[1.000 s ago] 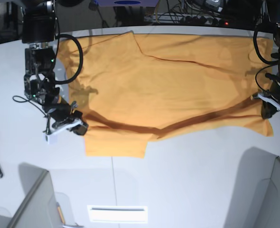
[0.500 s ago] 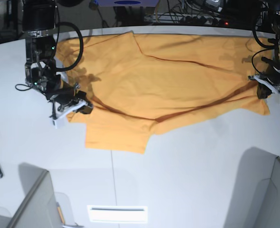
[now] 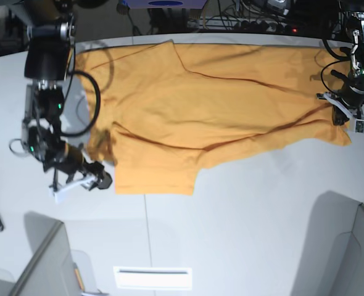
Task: Fold the T-shirt properly
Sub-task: 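Lift the hem with both grippers and fold it toward the shoulder edge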
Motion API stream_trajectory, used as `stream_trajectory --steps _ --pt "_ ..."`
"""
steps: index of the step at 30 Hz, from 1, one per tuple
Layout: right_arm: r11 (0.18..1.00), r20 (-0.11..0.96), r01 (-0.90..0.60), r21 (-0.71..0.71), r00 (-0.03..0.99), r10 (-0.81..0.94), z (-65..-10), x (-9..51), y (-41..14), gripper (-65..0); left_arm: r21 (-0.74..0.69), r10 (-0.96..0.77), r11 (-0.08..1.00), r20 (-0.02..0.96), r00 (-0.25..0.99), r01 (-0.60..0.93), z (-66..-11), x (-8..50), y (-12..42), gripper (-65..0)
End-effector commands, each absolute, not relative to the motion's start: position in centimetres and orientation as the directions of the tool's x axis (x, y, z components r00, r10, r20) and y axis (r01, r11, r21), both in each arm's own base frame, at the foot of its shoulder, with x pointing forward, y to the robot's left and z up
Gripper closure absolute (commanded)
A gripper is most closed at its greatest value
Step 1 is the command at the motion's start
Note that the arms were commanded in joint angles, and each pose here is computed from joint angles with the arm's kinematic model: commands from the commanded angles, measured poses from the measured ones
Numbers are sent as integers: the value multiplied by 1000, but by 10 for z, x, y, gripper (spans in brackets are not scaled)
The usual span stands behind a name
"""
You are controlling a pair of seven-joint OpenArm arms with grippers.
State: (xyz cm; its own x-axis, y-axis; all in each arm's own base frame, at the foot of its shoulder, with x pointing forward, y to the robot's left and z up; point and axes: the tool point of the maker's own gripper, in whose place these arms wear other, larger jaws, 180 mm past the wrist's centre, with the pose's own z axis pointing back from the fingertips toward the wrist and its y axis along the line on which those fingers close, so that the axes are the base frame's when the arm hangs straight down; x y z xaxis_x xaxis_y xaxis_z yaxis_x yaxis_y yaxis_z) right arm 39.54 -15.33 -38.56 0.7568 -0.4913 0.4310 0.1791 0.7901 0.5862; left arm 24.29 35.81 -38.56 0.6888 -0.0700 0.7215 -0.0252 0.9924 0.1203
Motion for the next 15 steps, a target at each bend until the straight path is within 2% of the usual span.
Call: stream_trajectory --steps 1,6,11,15 --pt "804 454 183 566 745 -489 -379 411 -163 -312 141 -95 990 748 657 -18 -371 252 363 0" --pt "844 412 246 476 786 -461 -403 431 -172 -320 142 -94 990 752 653 -21 -369 253 364 0" --pt "847 388 194 495 823 -415 -409 438 -162 -315 143 -94 990 752 652 -22 -368 253 365 0" --pt "836 353 227 499 828 -436 -429 433 -163 -314 143 -94 990 752 652 -22 -368 253 365 0"
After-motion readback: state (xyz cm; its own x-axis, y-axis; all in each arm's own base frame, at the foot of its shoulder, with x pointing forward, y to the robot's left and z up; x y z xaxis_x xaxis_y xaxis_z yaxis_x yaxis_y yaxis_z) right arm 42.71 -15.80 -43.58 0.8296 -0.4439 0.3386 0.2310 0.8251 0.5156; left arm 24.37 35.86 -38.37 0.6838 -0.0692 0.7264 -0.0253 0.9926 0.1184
